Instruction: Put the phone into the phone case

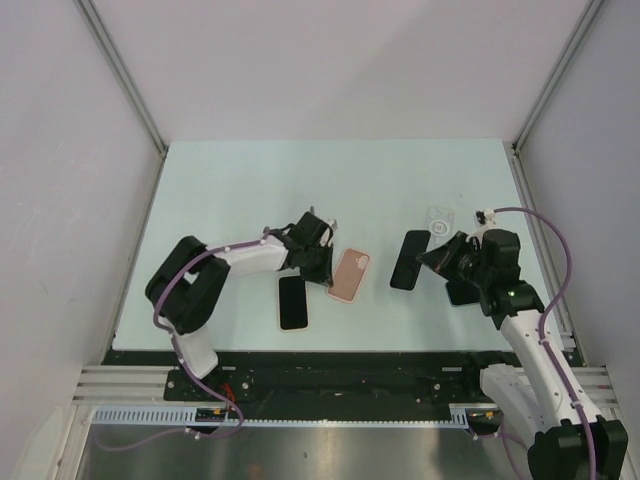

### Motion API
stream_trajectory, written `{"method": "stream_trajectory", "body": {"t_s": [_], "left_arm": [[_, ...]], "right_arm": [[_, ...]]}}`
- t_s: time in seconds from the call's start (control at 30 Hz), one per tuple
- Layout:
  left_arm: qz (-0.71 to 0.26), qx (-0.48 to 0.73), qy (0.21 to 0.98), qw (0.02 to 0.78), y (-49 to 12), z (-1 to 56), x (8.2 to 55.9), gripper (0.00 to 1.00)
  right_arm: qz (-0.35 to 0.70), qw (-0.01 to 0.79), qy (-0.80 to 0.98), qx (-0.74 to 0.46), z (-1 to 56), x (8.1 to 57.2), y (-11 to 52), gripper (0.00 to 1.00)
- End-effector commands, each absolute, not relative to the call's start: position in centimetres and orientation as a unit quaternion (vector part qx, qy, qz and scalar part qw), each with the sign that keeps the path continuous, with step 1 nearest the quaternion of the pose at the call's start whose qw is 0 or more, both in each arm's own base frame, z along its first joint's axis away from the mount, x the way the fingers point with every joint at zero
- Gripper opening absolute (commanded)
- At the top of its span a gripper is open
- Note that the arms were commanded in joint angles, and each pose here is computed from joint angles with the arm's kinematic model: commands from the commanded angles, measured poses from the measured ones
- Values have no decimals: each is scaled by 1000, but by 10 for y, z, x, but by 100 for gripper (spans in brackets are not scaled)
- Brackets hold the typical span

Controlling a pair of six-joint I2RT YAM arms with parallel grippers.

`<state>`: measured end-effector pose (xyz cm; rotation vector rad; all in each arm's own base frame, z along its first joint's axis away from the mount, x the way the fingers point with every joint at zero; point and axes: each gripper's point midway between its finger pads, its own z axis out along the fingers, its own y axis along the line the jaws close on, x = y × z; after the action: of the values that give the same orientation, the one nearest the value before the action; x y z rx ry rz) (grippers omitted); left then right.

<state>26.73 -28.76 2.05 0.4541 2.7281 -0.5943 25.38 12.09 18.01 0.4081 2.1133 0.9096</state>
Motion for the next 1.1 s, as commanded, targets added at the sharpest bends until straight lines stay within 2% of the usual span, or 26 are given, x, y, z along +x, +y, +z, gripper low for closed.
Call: {"method": "stream_trajectory", "body": {"t_s": [0.0, 0.03, 0.07, 0.17, 0.23, 0.37, 0.4, 0.43, 0.53, 0.63, 0.8, 1.07], "left_arm": [[-321, 12, 929, 182, -317, 62, 263, 22], [-326, 6, 929, 177, -315, 61, 257, 25], [-338, 1, 925, 172, -318, 65, 254, 33], [-367, 9, 913, 178, -322, 85, 249, 47], [-381, 29, 903, 195, -325, 101, 251, 49], [-336, 46, 913, 227, -313, 104, 271, 43], [-321, 47, 915, 239, -309, 104, 278, 39], [-299, 49, 921, 245, -301, 100, 283, 26], [-274, 44, 929, 244, -289, 89, 291, 8], [-276, 49, 931, 232, -288, 79, 288, 1], [-272, 40, 941, 198, -286, 46, 277, 0], [-325, 43, 930, 166, -304, 33, 252, 0]], "right_arm": [[405, 413, 807, 119, 203, 259, 142, 0], [405, 412, 808, 116, 200, 259, 144, 0], [407, 409, 809, 112, 199, 258, 146, 0], [415, 406, 809, 92, 198, 257, 156, 0], [425, 399, 809, 77, 198, 257, 167, 0], [427, 372, 819, 88, 183, 262, 187, 0], [435, 369, 818, 77, 183, 261, 197, 0], [428, 352, 828, 83, 171, 263, 201, 0], [440, 353, 821, 85, 171, 270, 215, 0], [438, 347, 823, 97, 161, 278, 223, 0], [426, 319, 838, 116, 134, 285, 229, 0], [439, 291, 844, 102, 113, 289, 243, 0]]}}
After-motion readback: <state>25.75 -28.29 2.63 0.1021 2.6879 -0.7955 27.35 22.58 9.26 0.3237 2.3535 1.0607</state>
